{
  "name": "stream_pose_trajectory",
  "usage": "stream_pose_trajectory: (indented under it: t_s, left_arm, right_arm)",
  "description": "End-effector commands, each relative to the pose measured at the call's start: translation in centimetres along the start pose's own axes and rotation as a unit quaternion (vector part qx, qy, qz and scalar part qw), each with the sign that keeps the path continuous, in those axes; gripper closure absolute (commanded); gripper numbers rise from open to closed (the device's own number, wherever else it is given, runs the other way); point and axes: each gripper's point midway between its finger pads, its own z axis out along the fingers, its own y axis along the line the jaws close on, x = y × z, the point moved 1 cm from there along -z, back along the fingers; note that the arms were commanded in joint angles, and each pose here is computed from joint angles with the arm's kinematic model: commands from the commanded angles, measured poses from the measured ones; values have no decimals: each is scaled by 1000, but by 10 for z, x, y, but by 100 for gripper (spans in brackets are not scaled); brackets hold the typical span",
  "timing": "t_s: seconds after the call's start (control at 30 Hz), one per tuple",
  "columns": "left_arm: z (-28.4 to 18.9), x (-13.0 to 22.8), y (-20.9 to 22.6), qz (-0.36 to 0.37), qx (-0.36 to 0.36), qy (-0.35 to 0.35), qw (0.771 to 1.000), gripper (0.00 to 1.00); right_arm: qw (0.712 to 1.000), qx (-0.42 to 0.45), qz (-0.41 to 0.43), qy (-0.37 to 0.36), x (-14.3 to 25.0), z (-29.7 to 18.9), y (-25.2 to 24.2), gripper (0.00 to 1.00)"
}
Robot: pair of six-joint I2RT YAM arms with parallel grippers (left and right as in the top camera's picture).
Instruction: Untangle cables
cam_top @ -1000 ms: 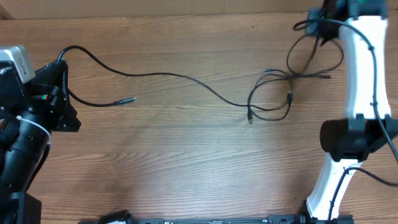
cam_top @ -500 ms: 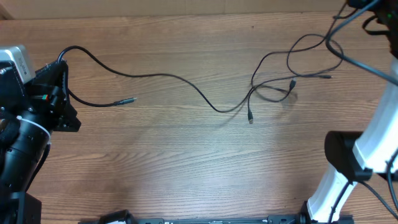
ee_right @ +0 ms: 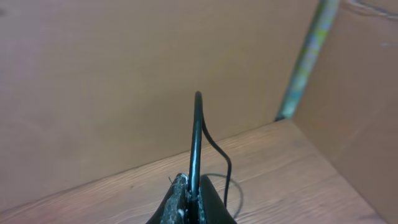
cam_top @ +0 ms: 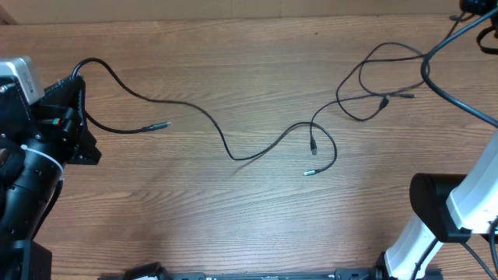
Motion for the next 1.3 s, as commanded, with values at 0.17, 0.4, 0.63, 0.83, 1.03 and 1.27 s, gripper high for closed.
stream_pose_trajectory:
  t_s: [0.17,0.4,0.63,0.83,1.03,1.27]
  left_arm:
    - [-1,0,-1,3,4,0,1000,96]
    - [-1,1,-1,2,4,2,1000,96]
    - [-1,1,-1,1,3,2,1000,96]
    - [-1,1,-1,1,3,2,1000,96]
    - [0,1,-1,0,3,3,1000,96]
    - [2,2,0,-10,3,6,1000,96]
  right_arm:
    - [992,121,9,36,13,41,-64,96]
    - [959,237,43,149,75,117,-166,96]
    - [904,349,144,199,138,129,-290,96]
    - [888,341,224,212,164,113,-348,96]
    - [887,320,259,212,171,105,-364,96]
    - [887,319,257,214,172,107,-363,96]
